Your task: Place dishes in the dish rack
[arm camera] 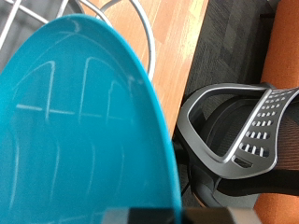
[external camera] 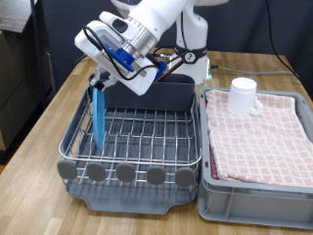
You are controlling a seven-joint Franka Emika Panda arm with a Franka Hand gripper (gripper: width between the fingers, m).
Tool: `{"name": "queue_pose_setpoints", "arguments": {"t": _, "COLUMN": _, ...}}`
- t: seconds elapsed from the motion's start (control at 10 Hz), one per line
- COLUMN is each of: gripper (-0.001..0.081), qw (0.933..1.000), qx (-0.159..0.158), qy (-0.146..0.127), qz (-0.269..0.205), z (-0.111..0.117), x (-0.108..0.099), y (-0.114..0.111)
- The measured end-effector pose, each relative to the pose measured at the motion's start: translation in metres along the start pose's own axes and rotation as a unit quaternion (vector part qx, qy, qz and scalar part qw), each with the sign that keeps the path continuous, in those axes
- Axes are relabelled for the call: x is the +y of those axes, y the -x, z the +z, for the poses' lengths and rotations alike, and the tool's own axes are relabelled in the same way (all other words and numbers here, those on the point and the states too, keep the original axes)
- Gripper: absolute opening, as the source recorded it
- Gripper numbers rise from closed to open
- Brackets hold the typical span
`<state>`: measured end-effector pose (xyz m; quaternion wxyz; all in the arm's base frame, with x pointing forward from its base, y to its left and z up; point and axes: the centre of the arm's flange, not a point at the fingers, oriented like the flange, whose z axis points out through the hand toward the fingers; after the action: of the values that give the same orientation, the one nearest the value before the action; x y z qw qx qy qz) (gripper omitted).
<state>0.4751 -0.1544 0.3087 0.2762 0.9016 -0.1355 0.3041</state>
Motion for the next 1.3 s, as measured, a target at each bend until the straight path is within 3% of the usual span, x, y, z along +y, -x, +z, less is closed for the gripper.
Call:
{"name": "queue_pose_setpoints", "arguments": {"t": 0.4, "gripper": 0.006, "qw": 0.9999, "qx": -0.001, "qy": -0.015, "qz": 0.0, "z": 0.002, "x": -0.003, "y": 0.001}}
{"name": "queue_pose_setpoints", "arguments": {"t": 0.6, "gripper": 0.0375, "qw": 0.9997, "qx": -0.004, "qy": -0.024, "qz": 0.002, "z": 0.003, "x": -0.003, "y": 0.002}}
{"name": "queue_pose_setpoints", "arguments": {"t": 0.7, "gripper": 0.0375, "qw": 0.9994, "qx": -0.009, "qy": -0.032, "qz": 0.007, "z": 0.003, "x": -0.004, "y": 0.002}}
{"name": "queue_pose_setpoints", "arguments": {"t": 0.8, "gripper": 0.0571, "qw": 0.9986, "qx": -0.019, "qy": -0.046, "qz": 0.017, "z": 0.004, "x": -0.004, "y": 0.001}}
{"name": "queue_pose_setpoints", "arguments": {"t": 0.9, "gripper": 0.0571, "qw": 0.9972, "qx": -0.035, "qy": -0.061, "qz": 0.025, "z": 0.004, "x": -0.004, "y": -0.002}}
{"name": "queue_pose_setpoints", "arguments": {"t": 1.0, "gripper": 0.0743, "qw": 0.9951, "qx": -0.055, "qy": -0.076, "qz": 0.031, "z": 0.005, "x": -0.003, "y": -0.005}}
{"name": "queue_pose_setpoints", "arguments": {"t": 1.3, "gripper": 0.08, "qw": 0.9869, "qx": -0.106, "qy": -0.116, "qz": 0.037, "z": 0.007, "x": 0.003, "y": -0.015}}
